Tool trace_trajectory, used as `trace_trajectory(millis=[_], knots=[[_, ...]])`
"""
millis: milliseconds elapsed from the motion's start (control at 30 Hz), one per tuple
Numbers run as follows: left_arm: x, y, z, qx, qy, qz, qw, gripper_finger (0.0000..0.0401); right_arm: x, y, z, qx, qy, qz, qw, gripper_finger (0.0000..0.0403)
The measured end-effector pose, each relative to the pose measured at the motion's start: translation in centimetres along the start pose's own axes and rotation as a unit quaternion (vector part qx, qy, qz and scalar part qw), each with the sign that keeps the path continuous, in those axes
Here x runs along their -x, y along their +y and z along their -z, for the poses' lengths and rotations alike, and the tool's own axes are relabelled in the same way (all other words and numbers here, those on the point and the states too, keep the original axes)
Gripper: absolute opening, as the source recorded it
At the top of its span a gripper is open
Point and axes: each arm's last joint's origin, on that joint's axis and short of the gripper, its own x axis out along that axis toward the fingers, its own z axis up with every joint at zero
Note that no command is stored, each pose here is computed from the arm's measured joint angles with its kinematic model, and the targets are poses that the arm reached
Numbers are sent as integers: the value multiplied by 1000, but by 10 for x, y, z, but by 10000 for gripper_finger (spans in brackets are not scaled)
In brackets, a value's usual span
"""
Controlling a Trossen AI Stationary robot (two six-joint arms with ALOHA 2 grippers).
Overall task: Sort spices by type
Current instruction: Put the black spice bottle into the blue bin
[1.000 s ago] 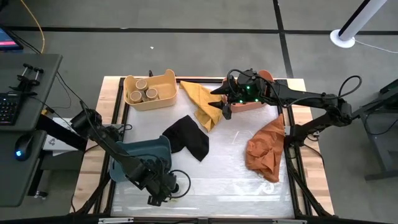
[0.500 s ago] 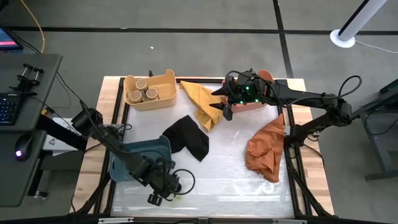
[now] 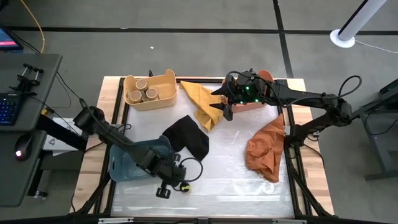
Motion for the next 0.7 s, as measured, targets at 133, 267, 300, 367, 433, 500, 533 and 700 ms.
trace_trajectory(millis=[133, 267, 300, 367, 433, 500, 533, 700], knots=[[20, 9, 2, -25, 78, -14, 997, 0, 0, 0, -1, -23, -4, 0, 1000, 245], [47, 15, 5, -81, 91, -13, 992, 0, 0, 4, -4, -90, -17, -5, 996, 245], [55, 17, 6, -88, 78, -10, 993, 0, -1, 6, -4, -106, -19, -9, 994, 245], [70, 19, 9, -96, 51, -11, 994, 0, -1, 13, -6, -135, -22, -21, 990, 245], [85, 22, 15, -96, 17, -20, 995, 0, -1, 21, -7, -160, -20, -35, 986, 245], [99, 24, 20, -95, -28, -19, 995, 1, -2, 31, -7, -181, -15, -43, 982, 245], [104, 25, 22, -94, -52, -20, 994, 2, -2, 37, -7, -195, -13, -40, 980, 245], [125, 25, 17, -65, -172, 2, 983, 35, 0, 66, -4, -226, 2, -28, 974, 245]])
